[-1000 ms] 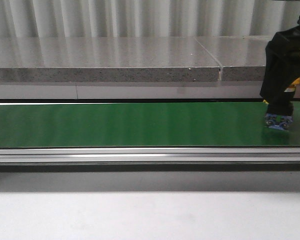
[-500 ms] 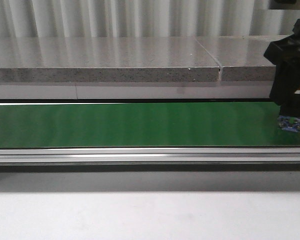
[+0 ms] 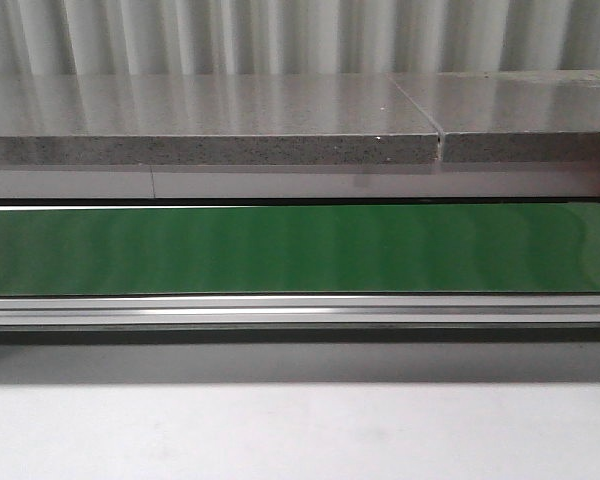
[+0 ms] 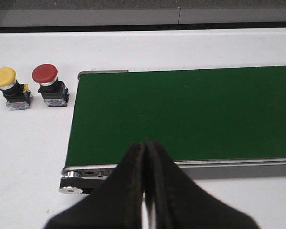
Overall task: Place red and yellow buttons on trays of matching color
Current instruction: 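Lower the yellow button into the yellow tray and open the right gripper, then raise the right gripper back above the conveyor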
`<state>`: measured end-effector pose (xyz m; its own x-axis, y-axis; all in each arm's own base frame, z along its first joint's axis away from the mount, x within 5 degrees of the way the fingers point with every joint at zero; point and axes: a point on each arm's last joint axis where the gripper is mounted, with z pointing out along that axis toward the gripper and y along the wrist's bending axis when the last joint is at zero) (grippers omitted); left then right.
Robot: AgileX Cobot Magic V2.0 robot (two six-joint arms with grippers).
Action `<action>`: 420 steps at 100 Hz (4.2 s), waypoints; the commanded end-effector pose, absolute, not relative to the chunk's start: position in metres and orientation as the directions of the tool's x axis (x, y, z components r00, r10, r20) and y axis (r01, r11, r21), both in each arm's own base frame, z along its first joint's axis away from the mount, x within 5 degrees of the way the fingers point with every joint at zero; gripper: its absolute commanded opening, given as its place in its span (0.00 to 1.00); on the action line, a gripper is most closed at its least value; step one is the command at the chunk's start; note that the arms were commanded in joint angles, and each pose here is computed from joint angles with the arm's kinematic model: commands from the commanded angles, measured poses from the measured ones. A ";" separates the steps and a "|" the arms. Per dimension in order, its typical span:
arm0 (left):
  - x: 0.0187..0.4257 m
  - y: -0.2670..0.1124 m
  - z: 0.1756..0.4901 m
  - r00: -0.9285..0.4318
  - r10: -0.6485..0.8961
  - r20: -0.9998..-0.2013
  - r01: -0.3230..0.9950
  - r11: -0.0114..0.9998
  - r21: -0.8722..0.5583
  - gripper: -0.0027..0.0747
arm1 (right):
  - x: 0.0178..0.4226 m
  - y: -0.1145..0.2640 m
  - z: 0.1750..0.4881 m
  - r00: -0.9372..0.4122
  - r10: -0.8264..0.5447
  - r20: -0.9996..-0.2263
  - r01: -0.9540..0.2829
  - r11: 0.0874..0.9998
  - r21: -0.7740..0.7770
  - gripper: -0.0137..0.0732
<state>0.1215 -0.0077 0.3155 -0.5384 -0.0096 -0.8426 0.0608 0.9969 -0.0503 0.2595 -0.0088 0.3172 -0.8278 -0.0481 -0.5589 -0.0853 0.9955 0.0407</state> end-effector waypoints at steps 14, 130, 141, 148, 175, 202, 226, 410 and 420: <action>0.124 -0.009 0.331 -0.450 -0.024 -0.893 0.069 0.996 -0.061 0.01 | 0.228 -0.055 0.350 -0.750 0.123 -0.650 0.145 0.989 0.020 0.28; 0.124 -0.009 0.331 -0.450 -0.024 -0.893 0.069 0.996 -0.061 0.01 | 0.197 -0.133 0.230 -0.600 0.552 -0.580 0.615 0.781 0.107 0.28; 0.124 -0.009 0.331 -0.450 -0.024 -0.893 0.069 0.996 -0.061 0.01 | 0.202 -0.137 0.220 -0.608 0.562 -0.560 0.621 0.776 0.105 0.28; 0.124 -0.009 0.331 -0.450 -0.024 -0.893 0.069 0.996 -0.061 0.01 | 0.205 -0.139 0.213 -0.616 0.570 -0.544 0.625 0.774 0.104 0.28; 0.124 -0.009 0.331 -0.450 -0.024 -0.893 0.069 0.996 -0.061 0.01 | 0.210 -0.143 0.202 -0.618 0.586 -0.524 0.635 0.765 0.106 0.34; 0.124 -0.009 0.331 -0.450 -0.024 -0.893 0.069 0.996 -0.061 0.01 | 0.210 -0.143 0.202 -0.618 0.590 -0.519 0.637 0.763 0.109 0.76; 0.124 -0.009 0.331 -0.450 -0.024 -0.893 0.069 0.996 -0.061 0.01 | 0.211 -0.142 0.218 -0.611 0.590 -0.528 0.633 0.765 0.121 0.83; 0.125 -0.009 0.332 -0.437 -0.025 -0.899 0.068 0.996 -0.060 0.01 | 0.127 -0.005 0.349 -0.235 -0.032 -0.972 0.013 0.999 -0.036 0.08; 0.125 -0.009 0.332 -0.437 -0.025 -0.899 0.068 0.996 -0.060 0.09 | 0.127 -0.005 0.349 -0.235 -0.032 -0.972 0.013 0.999 -0.036 0.08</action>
<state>0.1221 -0.0076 0.3165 -0.5279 -0.0106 -0.8493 0.0601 0.9970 -0.0498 0.1267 -0.0042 0.3338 -0.3307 -0.0222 -0.9435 0.0034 0.9997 -0.0247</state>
